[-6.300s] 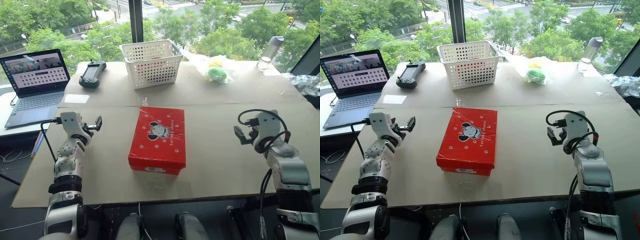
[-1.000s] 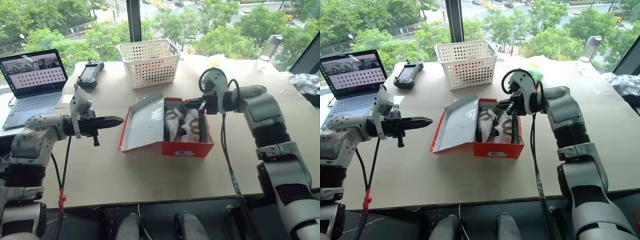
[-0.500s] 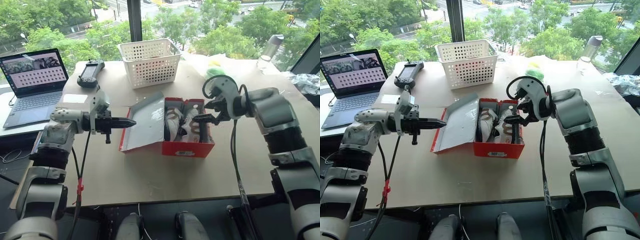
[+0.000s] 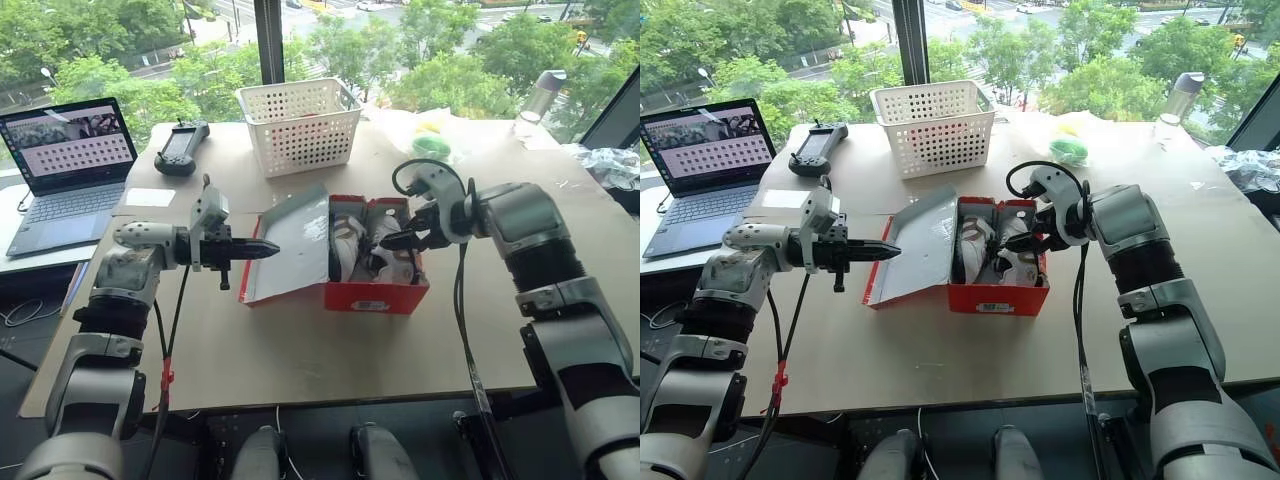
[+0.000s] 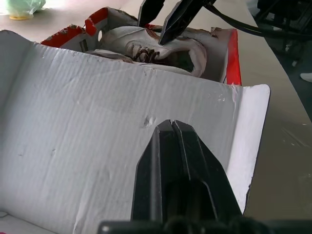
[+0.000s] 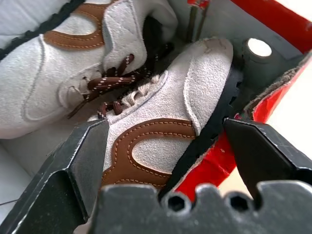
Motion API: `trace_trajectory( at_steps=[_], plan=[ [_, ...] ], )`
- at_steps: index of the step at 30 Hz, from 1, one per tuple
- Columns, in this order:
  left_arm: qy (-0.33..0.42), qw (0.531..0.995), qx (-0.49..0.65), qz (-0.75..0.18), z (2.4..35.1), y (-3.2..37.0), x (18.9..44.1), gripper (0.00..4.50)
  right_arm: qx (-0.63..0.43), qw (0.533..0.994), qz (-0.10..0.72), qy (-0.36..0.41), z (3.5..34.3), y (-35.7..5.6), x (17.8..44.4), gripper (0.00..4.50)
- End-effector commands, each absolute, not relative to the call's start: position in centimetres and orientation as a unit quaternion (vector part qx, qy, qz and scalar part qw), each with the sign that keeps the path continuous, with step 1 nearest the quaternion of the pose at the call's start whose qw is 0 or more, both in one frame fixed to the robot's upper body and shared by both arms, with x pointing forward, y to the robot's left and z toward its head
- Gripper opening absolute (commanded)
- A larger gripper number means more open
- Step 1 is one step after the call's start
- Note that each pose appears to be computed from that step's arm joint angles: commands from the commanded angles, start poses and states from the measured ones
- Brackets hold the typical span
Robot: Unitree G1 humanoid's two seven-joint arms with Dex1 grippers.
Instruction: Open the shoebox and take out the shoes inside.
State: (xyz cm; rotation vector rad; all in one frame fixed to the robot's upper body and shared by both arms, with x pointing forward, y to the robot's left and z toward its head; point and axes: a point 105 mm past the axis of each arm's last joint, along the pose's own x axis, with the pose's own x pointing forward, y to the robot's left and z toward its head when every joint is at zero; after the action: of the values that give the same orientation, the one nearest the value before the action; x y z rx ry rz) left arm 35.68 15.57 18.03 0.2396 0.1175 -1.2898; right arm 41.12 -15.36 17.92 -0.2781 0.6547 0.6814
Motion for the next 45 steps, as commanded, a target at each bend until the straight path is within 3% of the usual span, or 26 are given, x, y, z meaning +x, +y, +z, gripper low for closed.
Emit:
trace_trajectory(
  at_steps=[1, 10, 13, 20, 33, 45],
  plan=[
    [0.028, 0.794, 0.128, -0.594, 19.4, 15.5, 35.8, 0.00, -0.121, 0.872, 0.334, 0.338, 16.3, -14.6, 41.1, 4.47],
    [0.025, 0.795, 0.123, -0.593, 19.2, 15.2, 35.8, 0.00, -0.120, 0.867, 0.334, 0.349, 14.6, -13.7, 41.6, 4.47],
    [0.025, 0.796, 0.123, -0.592, 19.3, 15.2, 35.9, 0.00, -0.133, 0.871, 0.330, 0.339, 14.9, -13.8, 41.8, 3.75],
    [0.026, 0.797, 0.123, -0.591, 19.3, 15.2, 36.0, 0.00, -0.135, 0.871, 0.340, 0.327, 15.9, -13.5, 41.8, 1.51],
    [0.028, 0.797, 0.122, -0.590, 19.3, 15.3, 36.1, 0.00, -0.037, 0.924, 0.285, 0.251, 22.8, -14.7, 42.3, 1.51],
    [0.030, 0.799, 0.124, -0.587, 19.2, 15.2, 36.4, 0.00, 0.080, 0.912, 0.316, 0.248, 24.6, -13.8, 39.1, 1.51]
  ],
)
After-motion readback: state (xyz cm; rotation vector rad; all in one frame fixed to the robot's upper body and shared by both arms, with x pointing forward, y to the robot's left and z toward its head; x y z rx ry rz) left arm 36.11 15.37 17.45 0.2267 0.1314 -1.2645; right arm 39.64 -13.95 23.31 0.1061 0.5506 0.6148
